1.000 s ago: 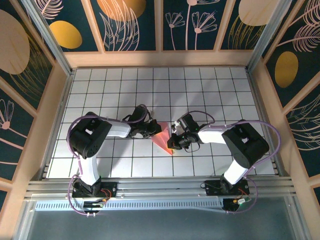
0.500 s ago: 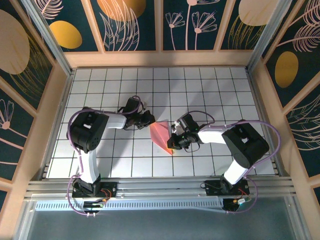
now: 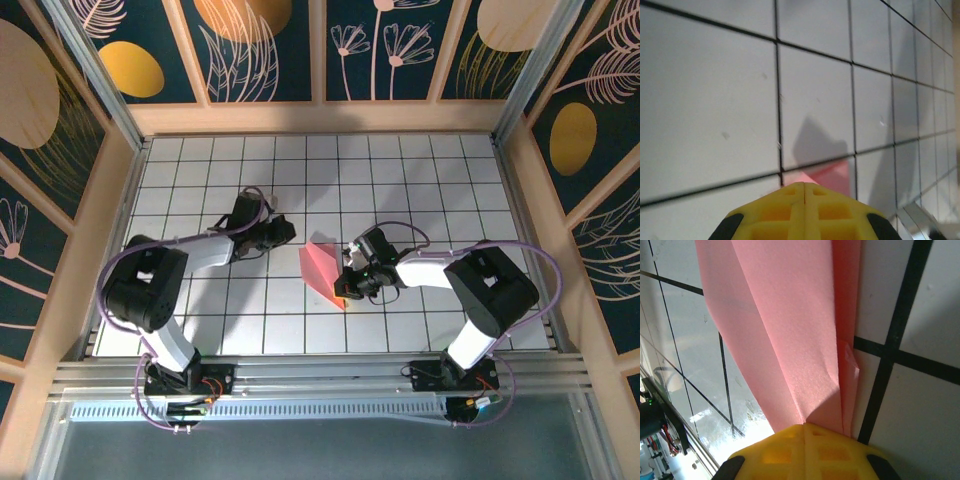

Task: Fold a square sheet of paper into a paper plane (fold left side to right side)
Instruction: Fourth fold the wing at the center of the table.

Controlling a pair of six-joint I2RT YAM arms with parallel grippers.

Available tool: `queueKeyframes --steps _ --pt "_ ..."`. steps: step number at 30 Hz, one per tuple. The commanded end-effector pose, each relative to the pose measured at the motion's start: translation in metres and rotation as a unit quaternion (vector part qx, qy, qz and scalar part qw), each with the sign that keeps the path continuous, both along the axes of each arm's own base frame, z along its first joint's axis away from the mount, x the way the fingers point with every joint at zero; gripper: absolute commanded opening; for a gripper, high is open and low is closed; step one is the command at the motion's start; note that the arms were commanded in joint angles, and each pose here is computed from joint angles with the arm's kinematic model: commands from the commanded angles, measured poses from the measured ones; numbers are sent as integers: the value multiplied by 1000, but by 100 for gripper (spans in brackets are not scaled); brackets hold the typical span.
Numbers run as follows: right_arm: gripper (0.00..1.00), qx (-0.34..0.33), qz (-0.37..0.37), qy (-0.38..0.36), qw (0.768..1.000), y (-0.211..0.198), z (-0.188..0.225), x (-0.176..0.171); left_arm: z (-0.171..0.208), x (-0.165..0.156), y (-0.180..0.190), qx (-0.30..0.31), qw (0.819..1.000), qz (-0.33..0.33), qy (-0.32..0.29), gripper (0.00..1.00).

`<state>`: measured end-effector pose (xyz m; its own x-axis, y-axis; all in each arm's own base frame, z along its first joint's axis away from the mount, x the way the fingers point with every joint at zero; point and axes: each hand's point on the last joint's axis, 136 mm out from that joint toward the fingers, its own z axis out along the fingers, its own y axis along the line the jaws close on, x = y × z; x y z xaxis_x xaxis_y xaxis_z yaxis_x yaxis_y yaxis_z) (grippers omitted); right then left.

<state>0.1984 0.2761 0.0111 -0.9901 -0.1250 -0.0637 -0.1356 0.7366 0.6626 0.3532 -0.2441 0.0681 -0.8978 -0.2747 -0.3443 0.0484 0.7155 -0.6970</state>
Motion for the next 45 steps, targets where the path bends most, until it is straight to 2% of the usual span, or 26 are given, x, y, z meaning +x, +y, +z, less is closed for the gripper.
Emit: queueKeyframes --steps 1,6,12,20,29,34,39,42,45 --pt "0 -144 -29 59 987 -55 -53 -33 6 -34 -32 -29 998 -60 7 0" --pt "0 -145 -30 57 987 -55 -53 -32 7 -57 -71 -69 992 -106 28 0" --pt "0 -146 -31 57 987 -55 -53 -32 -23 -59 -88 -43 988 -133 61 0" --pt "0 -136 -29 57 989 -50 -50 -29 -53 -58 -78 -5 990 -105 93 0" --pt "0 -78 -19 41 996 -22 -24 -14 -81 -64 -63 29 989 -76 125 0" --pt "0 -30 -19 23 999 -5 5 -3 -87 -65 -54 55 988 -66 129 0" --pt "0 17 -17 1 1000 11 31 7 -88 -64 -54 57 988 -65 130 0" --pt "0 42 -25 -9 999 20 35 15 -87 -64 -54 55 988 -65 129 0" --pt "0 37 -32 -12 999 24 28 22 -88 -65 -54 56 988 -65 130 0"
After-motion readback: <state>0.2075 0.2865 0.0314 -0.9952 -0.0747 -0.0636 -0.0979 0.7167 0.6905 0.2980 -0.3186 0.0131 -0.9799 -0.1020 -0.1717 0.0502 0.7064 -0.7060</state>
